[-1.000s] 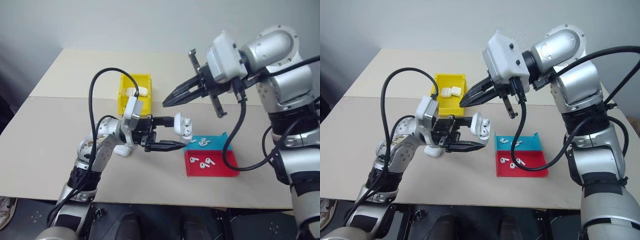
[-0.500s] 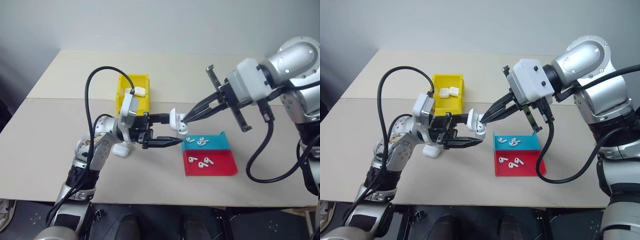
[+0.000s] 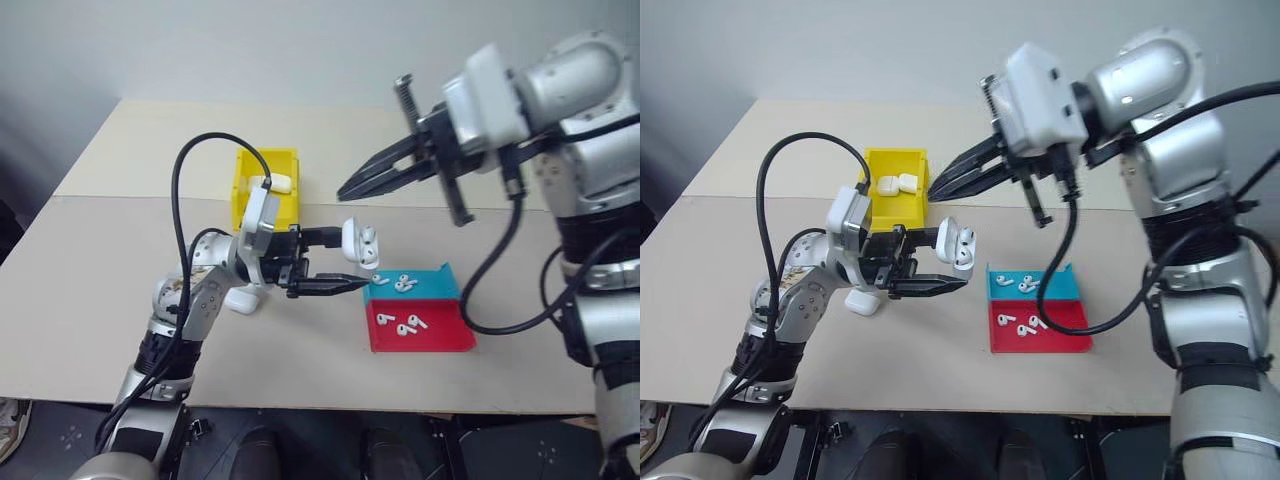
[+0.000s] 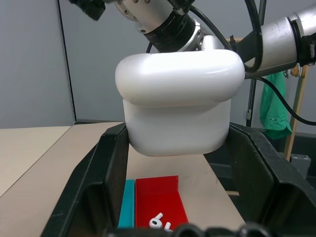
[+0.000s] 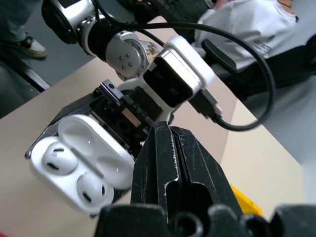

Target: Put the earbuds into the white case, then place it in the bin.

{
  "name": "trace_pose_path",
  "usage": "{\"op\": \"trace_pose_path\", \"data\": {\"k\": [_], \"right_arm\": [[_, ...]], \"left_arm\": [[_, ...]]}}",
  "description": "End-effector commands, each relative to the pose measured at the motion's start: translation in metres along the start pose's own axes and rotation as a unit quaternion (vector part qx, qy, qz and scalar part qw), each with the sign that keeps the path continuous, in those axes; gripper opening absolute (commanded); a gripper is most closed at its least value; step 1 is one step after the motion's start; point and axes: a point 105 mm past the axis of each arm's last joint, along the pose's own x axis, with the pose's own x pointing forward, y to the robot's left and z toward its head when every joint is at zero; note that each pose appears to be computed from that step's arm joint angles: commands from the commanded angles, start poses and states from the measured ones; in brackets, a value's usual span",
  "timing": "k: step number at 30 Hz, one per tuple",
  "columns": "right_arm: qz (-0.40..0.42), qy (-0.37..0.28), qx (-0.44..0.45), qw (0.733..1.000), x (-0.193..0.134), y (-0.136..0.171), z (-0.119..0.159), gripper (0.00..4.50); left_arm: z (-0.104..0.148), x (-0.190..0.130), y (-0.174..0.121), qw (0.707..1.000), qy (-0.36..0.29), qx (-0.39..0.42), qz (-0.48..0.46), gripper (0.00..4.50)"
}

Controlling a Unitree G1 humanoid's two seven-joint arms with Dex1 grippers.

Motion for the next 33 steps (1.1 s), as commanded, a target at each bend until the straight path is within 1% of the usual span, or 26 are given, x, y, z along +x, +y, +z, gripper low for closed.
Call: {"op": "trace_pose_path", "data": {"k": [1,5,13,15,17,19,21,23,26,30,33], "right_arm": [[0.045,0.013,-0.028,0.999,0.006,0.01,0.004,0.03],[0.069,0.026,-0.019,0.997,0.0,0.021,0.001,0.03],[0.056,0.036,-0.007,0.998,-0.014,0.03,0.001,0.03],[0.042,0.03,-0.004,0.999,-0.019,0.03,0.002,0.03],[0.0,0.017,0.009,1.0,-0.026,0.025,0.005,0.03],[-0.063,-0.011,0.04,0.997,-0.041,0.021,0.01,0.03],[-0.117,-0.047,0.096,0.987,-0.054,0.023,0.013,0.03],[-0.155,-0.072,0.157,0.973,-0.064,0.032,0.011,0.03],[-0.204,-0.073,0.244,0.945,-0.072,0.048,-0.002,0.03],[-0.268,-0.054,0.335,0.902,-0.067,0.066,-0.025,0.03],[-0.288,-0.067,0.37,0.881,-0.055,0.074,-0.028,0.03]], "left_arm": [[0.009,0.003,0.001,1.0,-0.005,0.026,-0.004,2.73],[0.01,0.0,0.003,0.999,-0.005,0.032,0.005,2.73],[0.014,-0.005,0.005,0.999,-0.007,0.039,0.019,2.73],[0.015,-0.006,0.005,0.999,-0.007,0.041,0.02,2.73],[0.016,-0.006,0.004,0.999,-0.007,0.042,0.021,2.73],[0.017,-0.007,0.002,0.999,-0.008,0.043,0.025,2.73],[0.019,-0.009,0.001,0.998,-0.009,0.048,0.034,2.73],[0.025,-0.012,0.002,0.997,-0.013,0.056,0.049,2.73],[0.033,-0.021,0.005,0.994,-0.017,0.069,0.082,2.73],[0.037,-0.035,0.009,0.989,-0.014,0.076,0.128,2.73],[0.04,-0.044,0.012,0.984,-0.014,0.077,0.158,2.73]]}}
